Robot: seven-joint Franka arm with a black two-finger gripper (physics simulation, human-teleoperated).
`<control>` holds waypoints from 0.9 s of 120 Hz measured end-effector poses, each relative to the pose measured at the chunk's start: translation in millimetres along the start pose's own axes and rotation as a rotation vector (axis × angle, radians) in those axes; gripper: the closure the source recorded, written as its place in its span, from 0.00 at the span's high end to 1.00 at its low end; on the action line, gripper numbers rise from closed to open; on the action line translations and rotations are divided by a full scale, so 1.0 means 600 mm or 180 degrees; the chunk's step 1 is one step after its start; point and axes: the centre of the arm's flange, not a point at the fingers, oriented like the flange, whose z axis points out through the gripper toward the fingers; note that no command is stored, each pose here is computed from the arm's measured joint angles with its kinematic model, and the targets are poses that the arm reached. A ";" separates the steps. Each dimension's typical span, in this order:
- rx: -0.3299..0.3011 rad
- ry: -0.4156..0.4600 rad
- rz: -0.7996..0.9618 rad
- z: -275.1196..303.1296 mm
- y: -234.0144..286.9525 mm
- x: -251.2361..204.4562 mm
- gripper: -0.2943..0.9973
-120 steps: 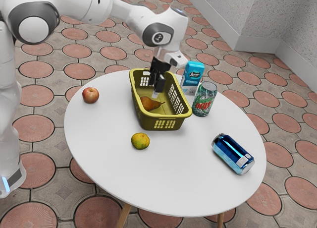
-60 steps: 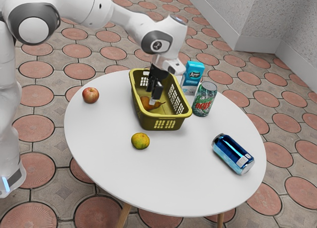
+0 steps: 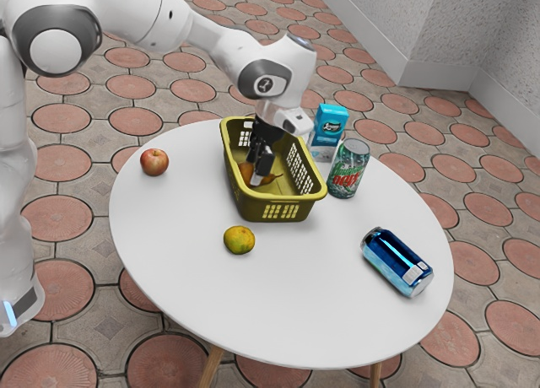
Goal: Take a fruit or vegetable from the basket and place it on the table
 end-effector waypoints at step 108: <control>0.0010 -0.0015 -0.0022 0.019 0.011 -0.006 0.49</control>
